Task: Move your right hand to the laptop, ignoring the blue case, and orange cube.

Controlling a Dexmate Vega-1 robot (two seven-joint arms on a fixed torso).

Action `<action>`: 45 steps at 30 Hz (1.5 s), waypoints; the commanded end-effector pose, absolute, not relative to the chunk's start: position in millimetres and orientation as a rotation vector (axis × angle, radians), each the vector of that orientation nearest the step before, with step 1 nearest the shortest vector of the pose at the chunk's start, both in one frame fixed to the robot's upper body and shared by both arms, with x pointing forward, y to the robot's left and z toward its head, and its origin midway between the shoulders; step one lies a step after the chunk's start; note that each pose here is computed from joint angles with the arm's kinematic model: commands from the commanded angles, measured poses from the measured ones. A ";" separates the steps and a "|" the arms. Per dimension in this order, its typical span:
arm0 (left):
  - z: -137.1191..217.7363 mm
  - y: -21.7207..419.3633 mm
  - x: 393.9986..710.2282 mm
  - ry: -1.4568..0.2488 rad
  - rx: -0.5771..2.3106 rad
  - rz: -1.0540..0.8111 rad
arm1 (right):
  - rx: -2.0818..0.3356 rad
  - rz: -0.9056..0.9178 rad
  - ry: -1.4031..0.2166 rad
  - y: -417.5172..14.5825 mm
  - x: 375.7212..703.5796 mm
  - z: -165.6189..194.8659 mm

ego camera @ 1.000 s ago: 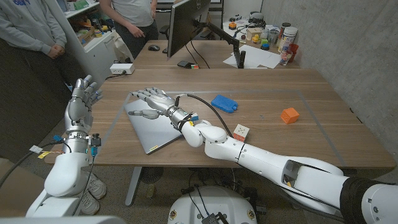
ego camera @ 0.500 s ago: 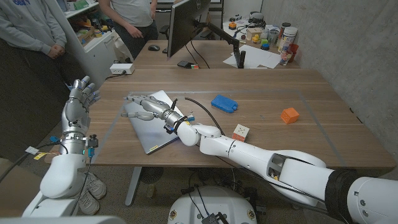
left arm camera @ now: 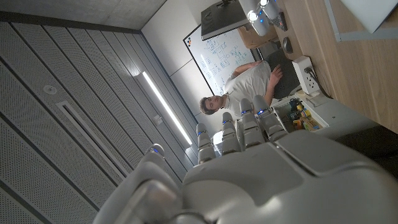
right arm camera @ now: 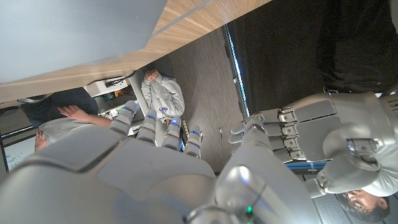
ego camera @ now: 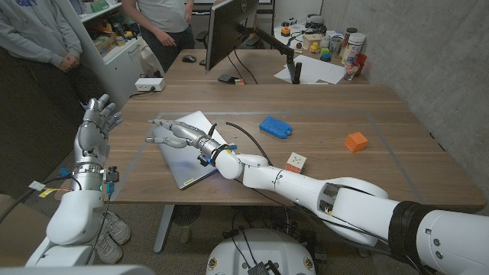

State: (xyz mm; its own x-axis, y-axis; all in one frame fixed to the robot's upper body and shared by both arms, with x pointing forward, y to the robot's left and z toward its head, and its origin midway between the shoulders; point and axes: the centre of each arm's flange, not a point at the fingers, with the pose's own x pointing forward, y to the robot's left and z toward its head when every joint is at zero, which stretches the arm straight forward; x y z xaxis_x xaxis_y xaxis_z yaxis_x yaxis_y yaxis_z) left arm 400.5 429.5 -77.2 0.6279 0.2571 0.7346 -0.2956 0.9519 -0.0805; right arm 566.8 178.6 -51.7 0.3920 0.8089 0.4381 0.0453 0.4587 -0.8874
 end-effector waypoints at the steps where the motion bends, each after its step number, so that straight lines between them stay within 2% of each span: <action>1: -78.6 428.8 402.8 -0.839 0.032 0.291 | -1.340 0.152 -1.385 179.6 533.8 -63.6; 3: -78.4 428.4 403.1 -0.844 0.033 0.287 | -1.382 0.106 -1.399 180.7 530.4 -65.3; 9: -79.0 428.6 401.0 -0.845 0.029 0.286 | -1.454 0.117 -1.358 181.5 531.0 -65.7; 19: -80.4 429.7 398.0 -0.847 0.024 0.278 | -1.601 0.235 -1.228 198.7 548.1 -78.3; 31: -85.1 432.5 392.5 -0.844 0.025 0.290 | -1.657 0.242 -1.106 206.0 578.6 -70.2; 45: -88.7 433.5 391.2 -0.841 0.022 0.298 | -1.679 0.245 -1.044 203.2 595.1 -63.3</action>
